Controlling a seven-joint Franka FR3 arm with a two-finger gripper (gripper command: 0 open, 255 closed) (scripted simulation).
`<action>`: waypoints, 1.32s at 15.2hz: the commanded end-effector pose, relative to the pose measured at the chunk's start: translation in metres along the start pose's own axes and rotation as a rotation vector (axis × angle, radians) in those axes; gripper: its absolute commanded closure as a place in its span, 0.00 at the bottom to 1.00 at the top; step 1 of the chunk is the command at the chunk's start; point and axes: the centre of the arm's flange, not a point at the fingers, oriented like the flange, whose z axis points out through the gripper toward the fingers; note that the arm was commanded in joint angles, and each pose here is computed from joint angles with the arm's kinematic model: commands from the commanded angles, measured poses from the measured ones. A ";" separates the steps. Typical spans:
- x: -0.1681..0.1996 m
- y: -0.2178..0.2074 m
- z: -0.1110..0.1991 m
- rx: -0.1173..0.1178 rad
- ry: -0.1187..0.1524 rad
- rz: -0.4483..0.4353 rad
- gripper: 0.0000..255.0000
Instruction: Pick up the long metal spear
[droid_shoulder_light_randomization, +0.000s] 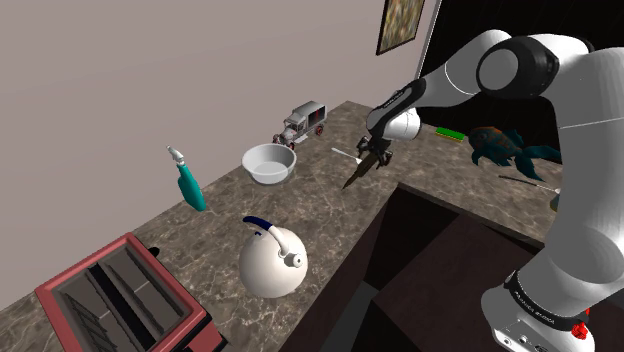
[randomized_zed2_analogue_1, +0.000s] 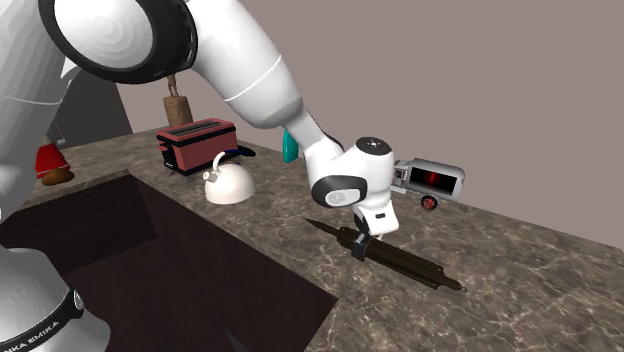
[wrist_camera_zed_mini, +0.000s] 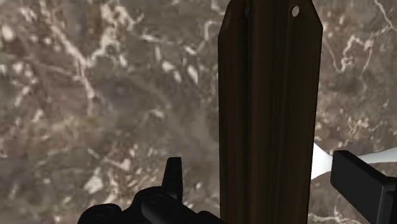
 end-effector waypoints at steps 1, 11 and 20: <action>0.000 0.001 0.002 0.000 0.000 0.000 1.00; 0.000 -0.001 -0.003 0.000 0.000 0.000 1.00; -0.001 -0.012 -0.049 0.000 0.000 0.000 1.00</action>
